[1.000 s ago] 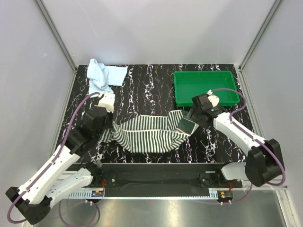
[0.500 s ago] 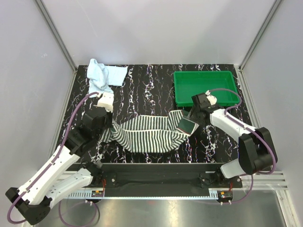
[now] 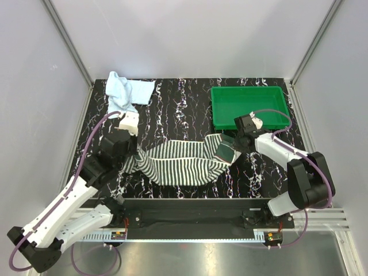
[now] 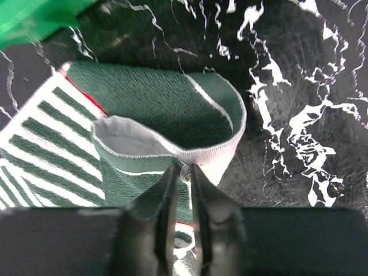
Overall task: Roll the towels
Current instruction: Flatten the towel
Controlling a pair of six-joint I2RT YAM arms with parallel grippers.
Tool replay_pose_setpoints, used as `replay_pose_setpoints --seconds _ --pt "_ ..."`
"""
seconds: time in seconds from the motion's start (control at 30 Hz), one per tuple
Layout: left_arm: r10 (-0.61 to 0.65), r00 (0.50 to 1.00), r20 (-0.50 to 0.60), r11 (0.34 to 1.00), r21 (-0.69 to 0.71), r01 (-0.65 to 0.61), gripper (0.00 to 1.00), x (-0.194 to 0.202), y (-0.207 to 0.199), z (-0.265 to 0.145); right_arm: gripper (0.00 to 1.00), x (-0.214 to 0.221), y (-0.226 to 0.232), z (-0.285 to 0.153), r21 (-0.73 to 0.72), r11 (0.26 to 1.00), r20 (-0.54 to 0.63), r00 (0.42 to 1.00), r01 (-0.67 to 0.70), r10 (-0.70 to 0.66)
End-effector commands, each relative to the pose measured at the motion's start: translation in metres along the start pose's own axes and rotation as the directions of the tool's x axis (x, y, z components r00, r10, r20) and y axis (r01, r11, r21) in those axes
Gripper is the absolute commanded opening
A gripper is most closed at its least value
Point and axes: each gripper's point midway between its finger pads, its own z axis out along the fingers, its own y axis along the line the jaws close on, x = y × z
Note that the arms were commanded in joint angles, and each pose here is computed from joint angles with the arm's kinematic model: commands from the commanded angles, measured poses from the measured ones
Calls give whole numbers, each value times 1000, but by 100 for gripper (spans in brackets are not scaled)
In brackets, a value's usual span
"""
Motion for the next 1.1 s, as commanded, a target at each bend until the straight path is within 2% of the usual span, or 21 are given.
replay_pose_setpoints --seconds 0.0,0.13,0.3,0.5,0.6,0.63,0.67,0.7,0.73,0.77,0.87,0.93,0.97,1.0,1.03,1.07 --pt "-32 999 35 999 -21 33 9 -7 2 4 16 4 0 -1 -26 1000 -6 1000 4 -5" --pt "-27 999 19 999 -31 28 9 -5 2 7 0 3 -2 -15 -39 999 2 1000 1 -1" --pt "-34 999 28 998 -50 35 9 -21 10 4 0 -16 20 -44 -133 991 29 999 -26 30" --pt "-65 998 -5 991 -115 64 7 -43 32 14 0 -76 73 -95 -278 960 103 994 -16 47" --pt "-113 994 9 986 -124 113 6 -70 44 23 0 -108 103 -114 -325 946 129 991 12 32" --pt "-132 990 44 986 -100 136 6 -90 46 21 0 -113 110 -107 -315 949 112 994 15 21" --pt "-148 988 43 981 -118 152 6 -100 54 30 0 -139 125 -127 -354 935 157 987 19 39" --pt "-157 986 49 980 -113 161 4 -109 57 31 0 -143 128 -131 -354 935 146 989 31 22" --pt "-173 978 117 980 -80 183 2 -144 60 22 0 -155 129 -128 -344 939 145 989 24 27" --pt "-175 974 145 978 -87 189 1 -157 68 19 0 -180 138 -154 -382 924 198 979 31 49" --pt "-171 946 274 978 -73 197 4 -204 82 -8 0 -208 125 -194 -382 923 268 960 34 76" --pt "-163 925 343 978 -68 197 5 -215 88 -32 0 -205 101 -217 -362 932 307 947 21 97" --pt "-163 927 337 977 -73 198 6 -206 89 -33 0 -203 89 -221 -341 940 325 939 10 108" --pt "-170 916 363 976 -68 208 6 -203 90 -48 0 -198 77 -243 -366 931 361 922 0 142" --pt "-191 910 367 972 -58 228 6 -195 88 -52 0 -179 63 -225 -327 945 327 936 -18 131" --pt "-200 929 312 971 -62 229 6 -166 83 -38 0 -169 53 -223 -312 950 321 937 -31 136"
